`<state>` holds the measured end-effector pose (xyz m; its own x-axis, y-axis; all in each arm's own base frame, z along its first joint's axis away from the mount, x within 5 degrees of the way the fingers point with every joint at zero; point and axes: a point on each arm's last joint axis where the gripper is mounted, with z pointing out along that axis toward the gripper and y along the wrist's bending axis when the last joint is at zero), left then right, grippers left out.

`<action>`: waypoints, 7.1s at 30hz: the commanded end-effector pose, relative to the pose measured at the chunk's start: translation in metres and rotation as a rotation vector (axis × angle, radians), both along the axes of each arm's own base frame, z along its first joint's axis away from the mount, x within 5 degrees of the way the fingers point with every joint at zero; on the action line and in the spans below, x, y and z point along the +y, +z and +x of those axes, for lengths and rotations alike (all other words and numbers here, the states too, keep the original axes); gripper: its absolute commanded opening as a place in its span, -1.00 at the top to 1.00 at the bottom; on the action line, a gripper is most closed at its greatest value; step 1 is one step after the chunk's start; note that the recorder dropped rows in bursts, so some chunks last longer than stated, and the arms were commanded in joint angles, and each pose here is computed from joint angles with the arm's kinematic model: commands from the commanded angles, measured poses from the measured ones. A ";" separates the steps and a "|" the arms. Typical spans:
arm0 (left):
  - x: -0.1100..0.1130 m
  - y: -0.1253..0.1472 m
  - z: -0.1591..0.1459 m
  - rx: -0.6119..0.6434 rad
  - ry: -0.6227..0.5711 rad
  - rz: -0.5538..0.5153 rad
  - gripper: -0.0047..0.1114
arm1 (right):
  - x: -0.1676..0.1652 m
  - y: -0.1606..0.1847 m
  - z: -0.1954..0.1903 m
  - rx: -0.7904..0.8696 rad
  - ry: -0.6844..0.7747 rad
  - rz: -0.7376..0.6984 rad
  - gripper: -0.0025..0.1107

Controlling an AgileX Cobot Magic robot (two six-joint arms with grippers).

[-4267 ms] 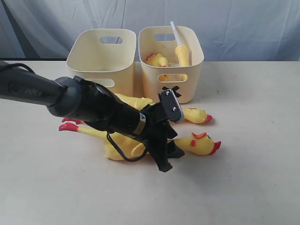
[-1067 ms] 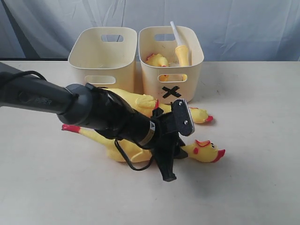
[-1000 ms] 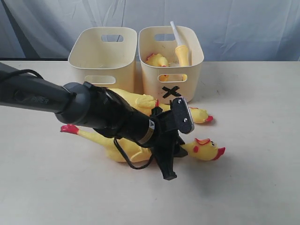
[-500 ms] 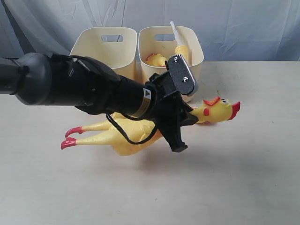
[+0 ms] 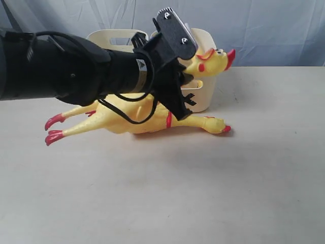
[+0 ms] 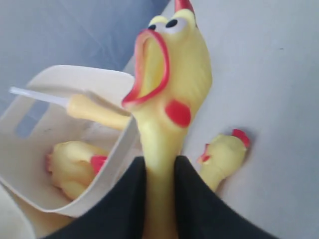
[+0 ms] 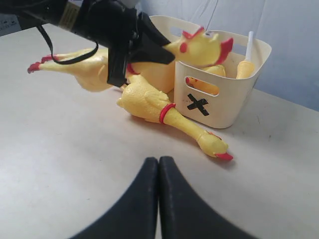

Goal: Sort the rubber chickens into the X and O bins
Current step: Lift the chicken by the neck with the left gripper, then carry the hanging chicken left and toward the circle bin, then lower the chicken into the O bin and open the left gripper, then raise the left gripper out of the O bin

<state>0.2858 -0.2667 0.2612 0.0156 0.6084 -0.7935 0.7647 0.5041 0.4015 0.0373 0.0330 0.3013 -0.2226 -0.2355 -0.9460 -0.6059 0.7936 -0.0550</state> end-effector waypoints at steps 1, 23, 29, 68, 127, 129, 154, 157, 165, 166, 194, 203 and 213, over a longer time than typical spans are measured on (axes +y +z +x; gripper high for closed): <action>0.012 0.033 -0.005 -0.064 0.106 -0.074 0.92 | 0.000 -0.001 -0.001 -0.002 -0.003 0.004 0.95; 0.046 0.082 -0.011 -0.266 0.303 -0.097 0.92 | 0.000 -0.001 -0.001 0.004 -0.001 0.000 0.95; 0.051 0.086 -0.008 -0.296 0.366 -0.093 0.92 | 0.000 -0.002 -0.001 0.013 0.001 -0.006 0.95; 0.222 0.129 0.083 -0.182 0.503 -0.416 0.92 | 0.000 -0.003 -0.002 0.026 0.004 -0.009 0.95; 0.171 0.026 0.193 -0.340 0.186 -1.119 0.92 | -0.001 -0.003 -0.002 0.022 0.003 -0.012 0.95; 0.164 0.020 0.196 -0.305 0.190 -1.073 0.92 | -0.001 -0.003 -0.002 0.022 0.003 -0.012 0.95; 0.133 -0.047 0.228 -0.102 0.334 -0.815 0.92 | -0.001 -0.003 -0.002 0.021 0.002 -0.011 0.95; 0.129 -0.051 0.229 -0.094 0.332 -0.812 0.92 | 0.000 -0.003 -0.002 0.022 0.004 -0.008 0.95; 0.122 -0.058 0.230 -0.079 0.325 -0.804 0.91 | 0.000 -0.003 -0.002 0.022 0.004 -0.008 0.95; 0.122 -0.059 0.230 -0.077 0.325 -0.803 0.87 | 0.000 -0.003 -0.002 0.022 0.004 -0.008 0.95; 0.125 -0.060 0.233 -0.066 0.370 -0.850 0.12 | 0.000 -0.003 -0.002 0.021 0.003 -0.007 0.95; 0.125 -0.057 0.233 -0.070 0.367 -0.852 0.12 | 0.000 -0.003 -0.002 0.021 0.003 -0.007 0.95; 0.124 -0.035 0.228 -0.108 0.339 -0.847 0.12 | -0.001 -0.003 -0.001 0.019 0.002 -0.010 0.95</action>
